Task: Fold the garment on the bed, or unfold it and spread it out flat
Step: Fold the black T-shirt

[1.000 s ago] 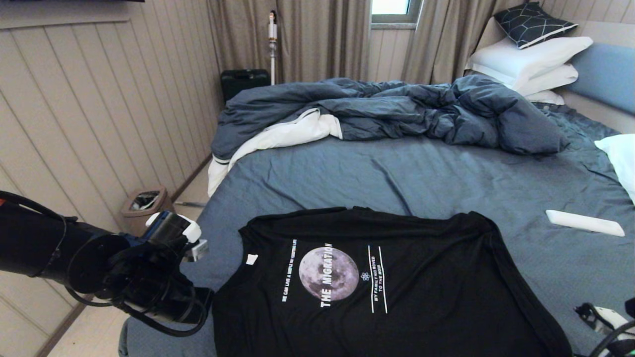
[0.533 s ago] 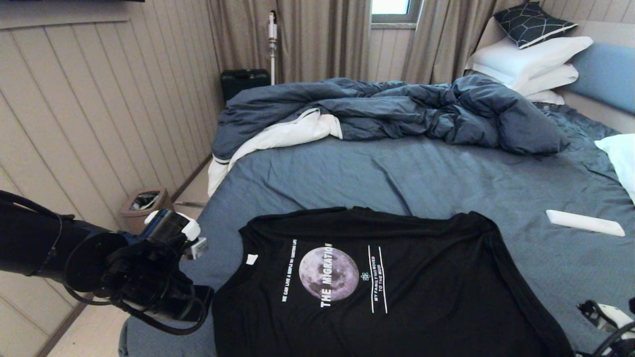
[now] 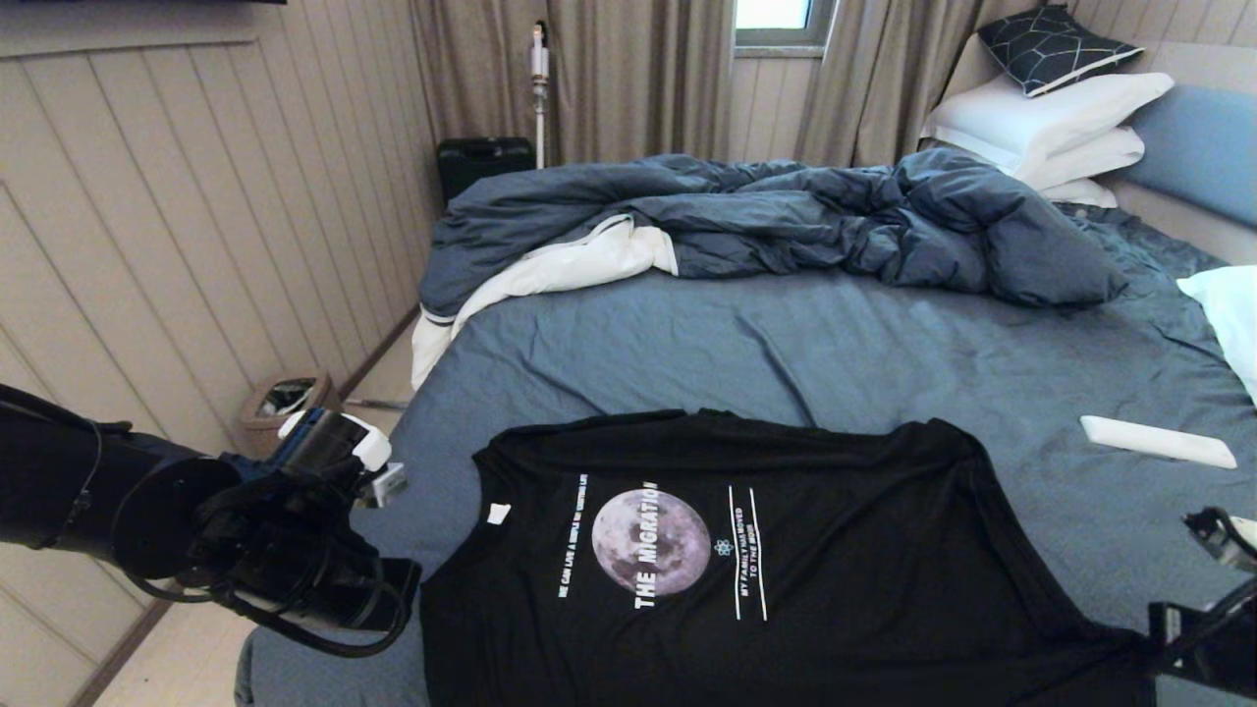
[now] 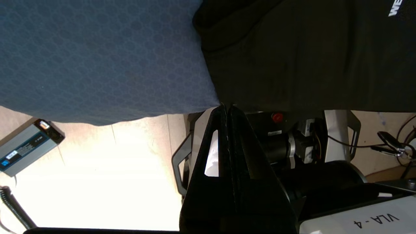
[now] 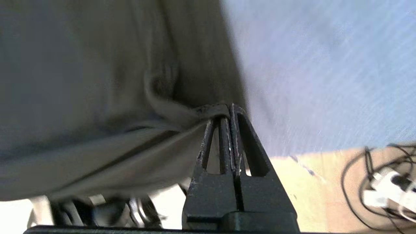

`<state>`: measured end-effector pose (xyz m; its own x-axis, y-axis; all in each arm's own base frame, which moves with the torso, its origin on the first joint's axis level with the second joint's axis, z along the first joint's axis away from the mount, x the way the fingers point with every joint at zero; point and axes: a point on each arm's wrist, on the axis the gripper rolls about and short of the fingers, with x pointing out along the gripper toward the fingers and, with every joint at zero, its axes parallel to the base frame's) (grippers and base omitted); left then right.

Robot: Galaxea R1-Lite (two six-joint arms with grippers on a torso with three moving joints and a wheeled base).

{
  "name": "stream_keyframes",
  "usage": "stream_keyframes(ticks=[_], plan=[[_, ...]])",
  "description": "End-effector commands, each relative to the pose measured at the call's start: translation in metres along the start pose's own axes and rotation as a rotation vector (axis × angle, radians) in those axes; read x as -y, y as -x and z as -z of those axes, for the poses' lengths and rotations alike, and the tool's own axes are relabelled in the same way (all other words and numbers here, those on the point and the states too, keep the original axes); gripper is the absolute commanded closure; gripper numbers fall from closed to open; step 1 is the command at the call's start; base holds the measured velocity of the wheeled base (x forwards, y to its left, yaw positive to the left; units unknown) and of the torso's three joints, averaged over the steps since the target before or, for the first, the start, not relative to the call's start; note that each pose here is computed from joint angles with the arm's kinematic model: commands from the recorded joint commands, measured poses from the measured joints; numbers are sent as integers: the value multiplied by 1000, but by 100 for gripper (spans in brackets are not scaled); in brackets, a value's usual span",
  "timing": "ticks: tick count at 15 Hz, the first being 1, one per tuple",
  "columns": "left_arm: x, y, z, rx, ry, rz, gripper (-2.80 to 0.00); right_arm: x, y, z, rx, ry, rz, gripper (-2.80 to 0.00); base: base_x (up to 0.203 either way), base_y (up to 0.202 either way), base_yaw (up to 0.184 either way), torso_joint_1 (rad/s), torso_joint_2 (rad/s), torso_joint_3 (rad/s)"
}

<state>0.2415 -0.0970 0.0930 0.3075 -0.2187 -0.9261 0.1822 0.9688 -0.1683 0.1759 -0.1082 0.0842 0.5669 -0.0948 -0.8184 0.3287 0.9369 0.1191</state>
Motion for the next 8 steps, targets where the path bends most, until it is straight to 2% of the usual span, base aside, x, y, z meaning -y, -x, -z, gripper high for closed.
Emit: stream_keyframes(ticks=[1, 4, 8], plan=[[0, 2, -2, 11, 3, 2, 0, 2, -6, -17, 11, -8, -4, 0, 0, 0, 0, 0, 0, 0], [-1, 2, -7, 20, 10, 3, 0, 5, -22, -22, -32, -21, -12, 0, 0, 0, 0, 0, 0, 0], [-1, 0, -7, 14, 15, 1, 0, 3, -30, -16, -77, -14, -24, 0, 0, 0, 0, 0, 0, 0]])
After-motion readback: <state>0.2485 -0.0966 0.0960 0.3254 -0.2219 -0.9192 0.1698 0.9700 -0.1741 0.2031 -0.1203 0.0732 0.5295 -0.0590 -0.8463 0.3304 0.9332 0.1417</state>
